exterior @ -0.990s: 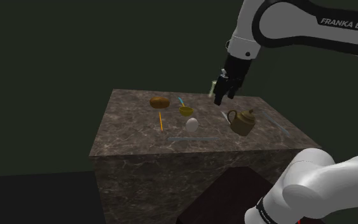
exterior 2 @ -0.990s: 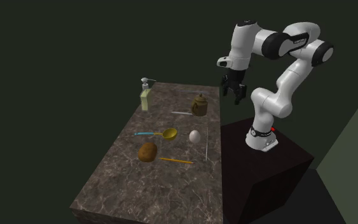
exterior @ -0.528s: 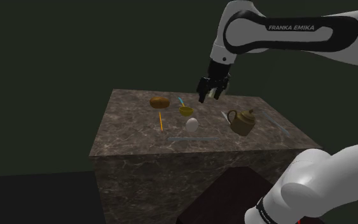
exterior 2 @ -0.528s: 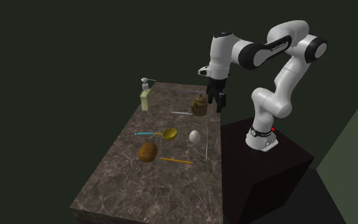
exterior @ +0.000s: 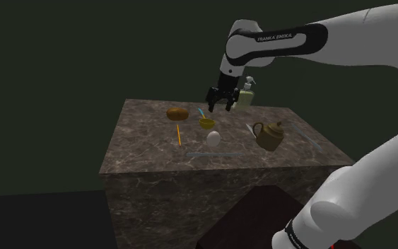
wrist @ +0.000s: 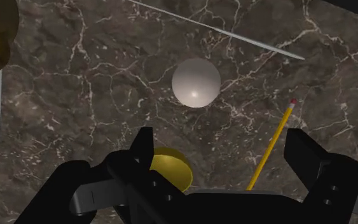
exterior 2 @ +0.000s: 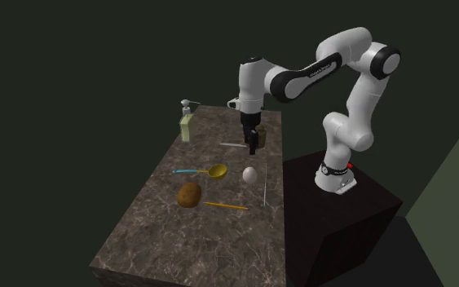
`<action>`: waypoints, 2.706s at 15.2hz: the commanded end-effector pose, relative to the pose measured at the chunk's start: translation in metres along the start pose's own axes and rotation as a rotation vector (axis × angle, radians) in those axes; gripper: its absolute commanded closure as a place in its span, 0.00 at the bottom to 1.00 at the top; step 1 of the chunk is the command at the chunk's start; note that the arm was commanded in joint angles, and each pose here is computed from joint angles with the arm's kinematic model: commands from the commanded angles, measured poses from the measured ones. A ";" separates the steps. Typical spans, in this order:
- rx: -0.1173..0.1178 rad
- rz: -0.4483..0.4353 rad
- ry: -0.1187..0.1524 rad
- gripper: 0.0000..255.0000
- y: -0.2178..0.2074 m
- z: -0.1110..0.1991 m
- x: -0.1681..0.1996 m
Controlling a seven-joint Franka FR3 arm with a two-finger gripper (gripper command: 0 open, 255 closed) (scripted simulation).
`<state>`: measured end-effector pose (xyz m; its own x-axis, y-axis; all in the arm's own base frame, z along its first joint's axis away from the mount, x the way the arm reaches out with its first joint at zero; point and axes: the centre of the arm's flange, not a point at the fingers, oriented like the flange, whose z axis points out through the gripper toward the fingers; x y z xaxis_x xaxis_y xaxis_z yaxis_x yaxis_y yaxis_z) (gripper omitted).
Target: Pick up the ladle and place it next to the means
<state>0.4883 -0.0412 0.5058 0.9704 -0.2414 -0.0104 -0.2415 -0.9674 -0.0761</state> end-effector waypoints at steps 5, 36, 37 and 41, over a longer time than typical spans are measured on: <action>0.031 0.110 -0.010 0.00 0.024 0.040 0.064; 0.096 0.337 -0.031 1.00 0.093 0.165 0.191; 0.096 0.337 -0.031 1.00 0.093 0.165 0.191; 0.096 0.337 -0.031 1.00 0.093 0.165 0.191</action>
<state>0.6531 -0.1648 0.3325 0.8366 -0.5419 -0.0803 -0.5475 -0.8219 -0.1573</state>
